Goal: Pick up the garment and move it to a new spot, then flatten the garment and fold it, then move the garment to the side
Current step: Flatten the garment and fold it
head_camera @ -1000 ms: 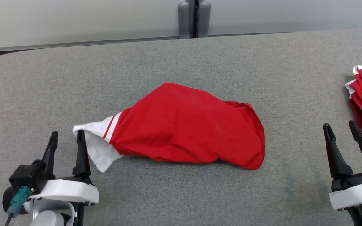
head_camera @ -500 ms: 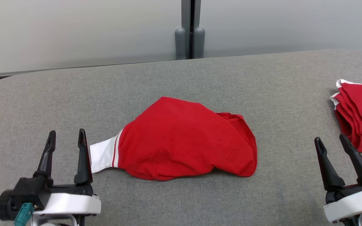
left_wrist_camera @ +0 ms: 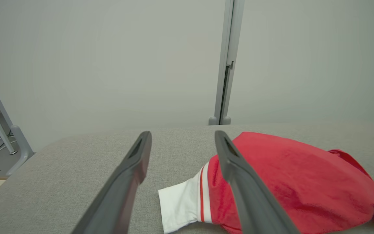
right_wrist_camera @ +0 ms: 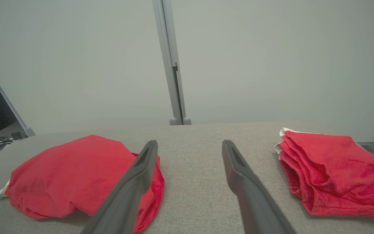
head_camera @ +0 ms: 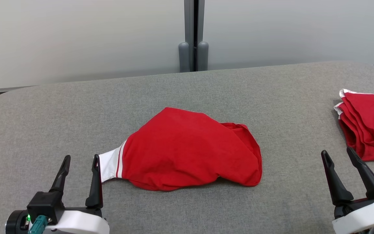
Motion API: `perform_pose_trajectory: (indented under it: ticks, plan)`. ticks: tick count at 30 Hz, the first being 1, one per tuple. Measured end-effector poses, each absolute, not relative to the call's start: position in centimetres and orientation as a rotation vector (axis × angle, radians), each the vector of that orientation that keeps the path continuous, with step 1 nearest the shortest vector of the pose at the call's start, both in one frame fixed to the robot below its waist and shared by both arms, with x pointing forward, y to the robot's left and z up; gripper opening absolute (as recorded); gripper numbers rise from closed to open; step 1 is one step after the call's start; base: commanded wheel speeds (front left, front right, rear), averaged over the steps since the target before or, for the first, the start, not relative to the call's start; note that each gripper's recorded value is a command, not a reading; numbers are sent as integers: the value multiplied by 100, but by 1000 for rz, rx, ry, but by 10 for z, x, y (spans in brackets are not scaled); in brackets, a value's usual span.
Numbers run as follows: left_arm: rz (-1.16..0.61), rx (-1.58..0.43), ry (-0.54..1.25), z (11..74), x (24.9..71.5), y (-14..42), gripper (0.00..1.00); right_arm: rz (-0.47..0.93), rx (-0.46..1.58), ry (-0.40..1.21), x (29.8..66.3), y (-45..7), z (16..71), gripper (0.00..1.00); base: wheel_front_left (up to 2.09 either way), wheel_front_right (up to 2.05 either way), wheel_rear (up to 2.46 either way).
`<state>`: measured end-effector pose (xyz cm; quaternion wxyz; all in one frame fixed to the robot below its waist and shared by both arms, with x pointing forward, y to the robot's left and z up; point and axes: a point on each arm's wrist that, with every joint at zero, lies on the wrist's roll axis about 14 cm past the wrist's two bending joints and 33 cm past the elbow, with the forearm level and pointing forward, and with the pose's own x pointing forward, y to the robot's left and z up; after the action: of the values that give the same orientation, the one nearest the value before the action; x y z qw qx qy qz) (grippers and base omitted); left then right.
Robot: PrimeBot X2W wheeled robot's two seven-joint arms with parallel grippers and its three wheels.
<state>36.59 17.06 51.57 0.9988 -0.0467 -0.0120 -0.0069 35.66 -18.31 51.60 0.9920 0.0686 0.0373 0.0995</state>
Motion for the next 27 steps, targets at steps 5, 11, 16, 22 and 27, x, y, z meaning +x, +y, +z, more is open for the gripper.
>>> perform_pose_trajectory:
  ticks: [5,11,16,22,27]
  plan:
    - [-10,-89,-8,513,364,171,100,200,139,74,356,-183,517,100,0,0,0]
    - [-8,-87,-5,513,363,172,100,202,140,73,357,-182,517,100,0,0,0]
    - [-6,-87,-4,512,364,172,100,222,141,97,360,-175,511,100,0,0,0]
    - [-7,-87,-18,515,372,170,100,299,142,220,362,-150,475,100,0,0,0]
    - [12,-96,-25,513,379,171,100,332,164,328,368,-136,438,100,0,0,0]
